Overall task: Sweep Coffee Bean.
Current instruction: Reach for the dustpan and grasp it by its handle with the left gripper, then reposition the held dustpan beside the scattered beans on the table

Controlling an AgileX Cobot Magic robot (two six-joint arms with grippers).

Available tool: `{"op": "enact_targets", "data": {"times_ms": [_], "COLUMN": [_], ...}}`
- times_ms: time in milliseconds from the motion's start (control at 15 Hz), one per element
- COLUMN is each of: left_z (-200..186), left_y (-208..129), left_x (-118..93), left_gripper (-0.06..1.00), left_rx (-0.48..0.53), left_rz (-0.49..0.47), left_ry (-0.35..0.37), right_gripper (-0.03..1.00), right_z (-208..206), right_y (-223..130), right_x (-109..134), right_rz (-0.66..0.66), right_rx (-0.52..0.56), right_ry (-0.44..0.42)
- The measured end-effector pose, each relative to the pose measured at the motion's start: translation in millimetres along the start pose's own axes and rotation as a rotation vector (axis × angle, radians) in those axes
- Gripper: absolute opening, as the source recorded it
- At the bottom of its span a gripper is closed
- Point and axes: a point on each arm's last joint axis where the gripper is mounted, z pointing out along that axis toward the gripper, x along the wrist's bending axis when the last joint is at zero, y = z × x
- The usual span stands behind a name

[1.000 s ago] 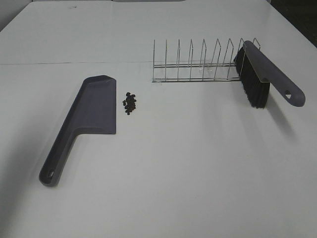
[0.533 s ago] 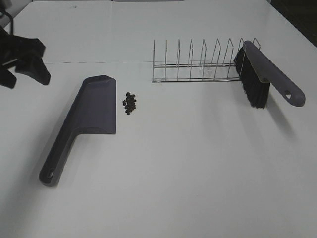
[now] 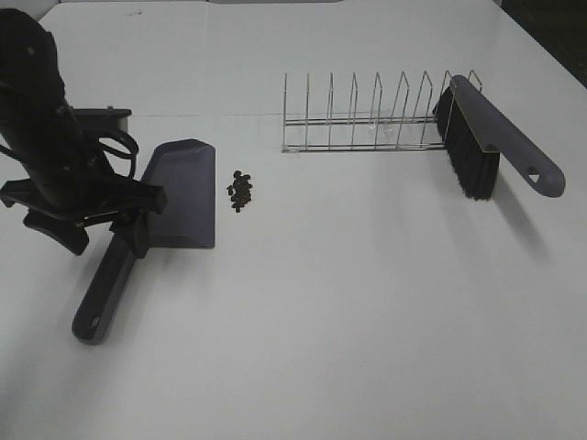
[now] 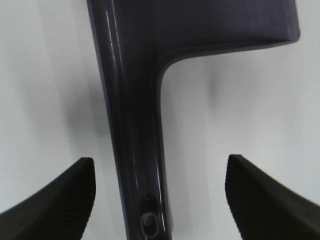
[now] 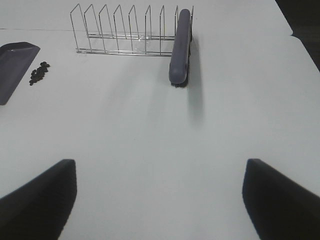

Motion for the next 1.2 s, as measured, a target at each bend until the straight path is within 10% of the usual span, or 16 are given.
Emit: {"op": "enact_targets", "data": {"times_ms": [467,733,1200], "left_z": [43.3,43.6,27.8], "left_y": [9.4,9.7,6.7], "left_x": [4.2,5.4,5.4], "left_gripper": [0.66,0.30,0.27], "left_rx": [0.019,0.018,0.012], "left_rz": [-0.009,-0.025,-0.044], "left_ry": [0.023,0.031,0.042], "right_gripper": [0.82,0.82,0.82], "right_z": [0.0,0.0,0.0], "right_y": [0.0,0.0,0.0], "right_x": [0.2,0.2,0.2], "right_rz": [0.001,0.001,0.001], "right_rx": [0.000,0.000,0.000], "right_ry": [0.002,0.002,0.002]}}
